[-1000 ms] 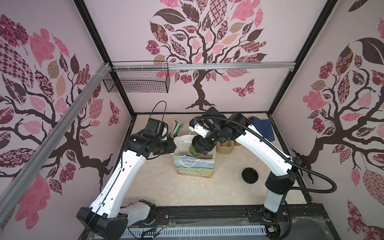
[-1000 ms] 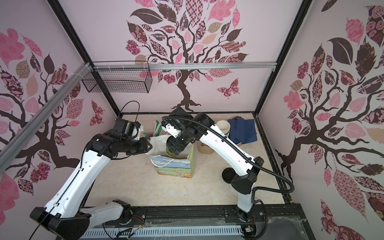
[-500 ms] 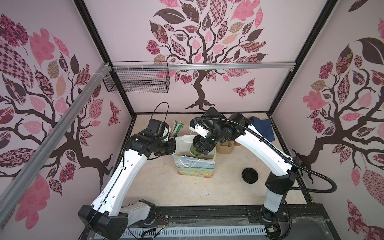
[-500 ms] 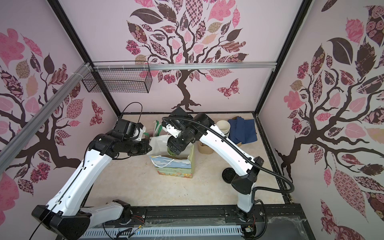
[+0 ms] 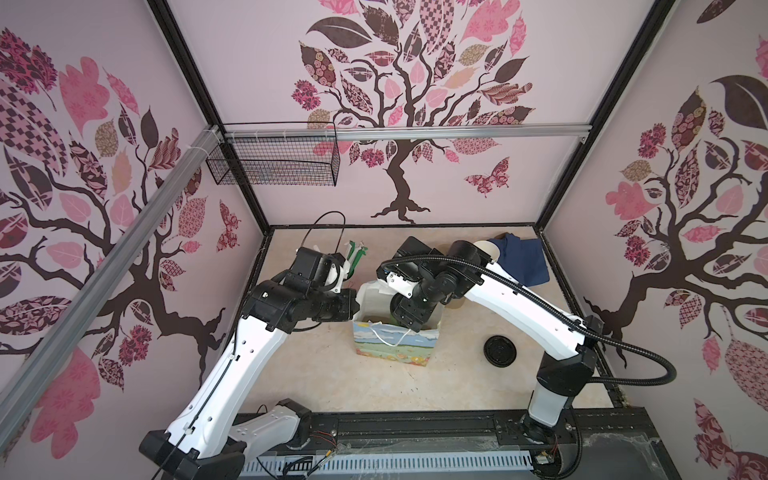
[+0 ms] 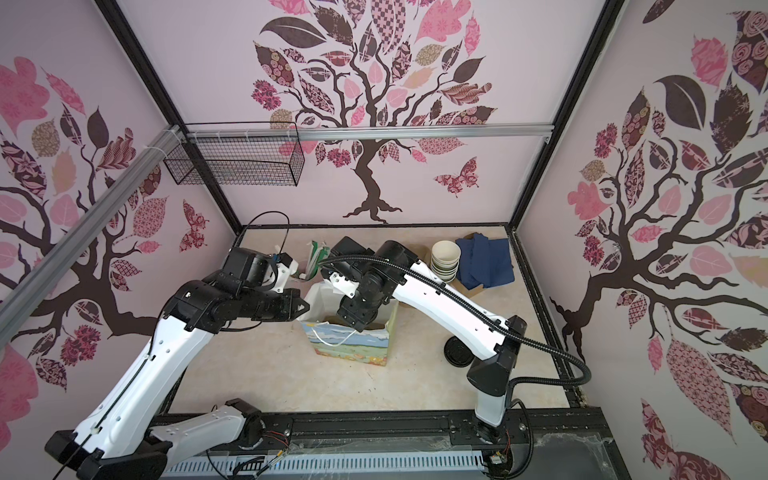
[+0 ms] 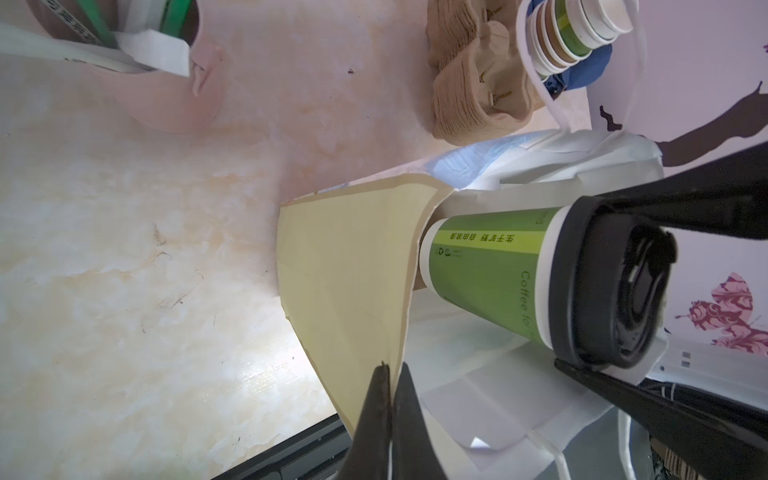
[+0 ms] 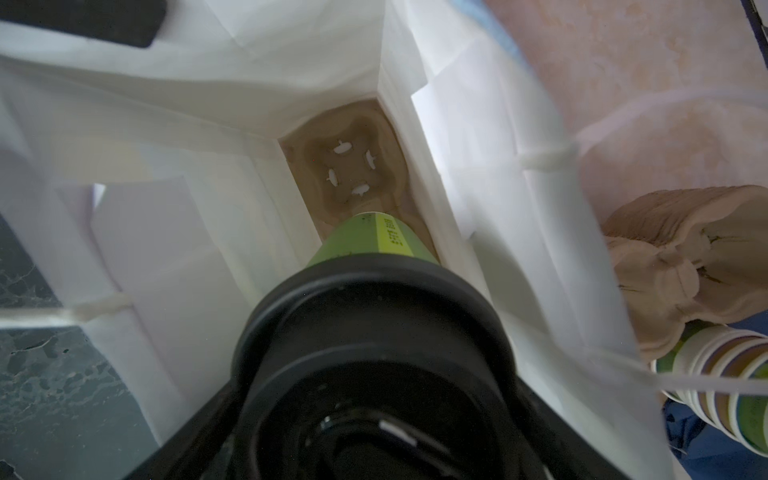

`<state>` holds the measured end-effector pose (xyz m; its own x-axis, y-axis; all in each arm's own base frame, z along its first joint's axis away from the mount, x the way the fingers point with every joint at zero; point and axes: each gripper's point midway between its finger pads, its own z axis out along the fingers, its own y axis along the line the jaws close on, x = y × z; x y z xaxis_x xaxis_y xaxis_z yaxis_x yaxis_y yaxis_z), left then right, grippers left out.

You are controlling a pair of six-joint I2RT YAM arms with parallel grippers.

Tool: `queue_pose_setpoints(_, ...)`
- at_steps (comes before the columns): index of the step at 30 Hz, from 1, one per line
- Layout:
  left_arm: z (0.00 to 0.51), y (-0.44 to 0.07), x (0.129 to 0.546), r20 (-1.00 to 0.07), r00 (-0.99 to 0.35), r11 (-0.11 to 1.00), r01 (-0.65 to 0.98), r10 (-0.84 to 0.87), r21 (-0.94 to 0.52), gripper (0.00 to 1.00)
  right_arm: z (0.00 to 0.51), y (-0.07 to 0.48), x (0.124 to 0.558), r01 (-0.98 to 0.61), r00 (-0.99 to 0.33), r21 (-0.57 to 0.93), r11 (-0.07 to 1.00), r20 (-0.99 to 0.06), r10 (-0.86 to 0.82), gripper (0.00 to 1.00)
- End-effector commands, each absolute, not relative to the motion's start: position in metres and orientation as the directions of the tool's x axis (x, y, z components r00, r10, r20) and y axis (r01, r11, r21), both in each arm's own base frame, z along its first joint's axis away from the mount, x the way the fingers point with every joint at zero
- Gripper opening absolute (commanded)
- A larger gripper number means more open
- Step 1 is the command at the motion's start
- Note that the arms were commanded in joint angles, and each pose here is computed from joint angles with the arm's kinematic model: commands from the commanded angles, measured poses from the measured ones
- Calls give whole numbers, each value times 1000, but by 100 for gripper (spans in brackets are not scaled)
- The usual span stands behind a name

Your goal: Pack the takeout coffee

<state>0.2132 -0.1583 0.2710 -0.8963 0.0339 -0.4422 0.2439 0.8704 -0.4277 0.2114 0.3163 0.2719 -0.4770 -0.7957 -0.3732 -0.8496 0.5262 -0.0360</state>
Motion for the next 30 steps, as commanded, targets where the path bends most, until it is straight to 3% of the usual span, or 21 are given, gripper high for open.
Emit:
queue_pose_setpoints(1,262,-160,199,-410,-910,856,256,58,-449,0,284,294,194,-846,-481,-47,531,-363,-799,80)
queue_pose_setpoints(14,263,-166,177,-388,-919,814,279,71,-510,0,264,303,170,-921,-348,-63,384,-310,-885,78)
queue_pose_setpoints(30,259,-162,183,-389,-921,834,227,17,-502,0,222,306,166,-947,-298,-48,318,-243,-923,79)
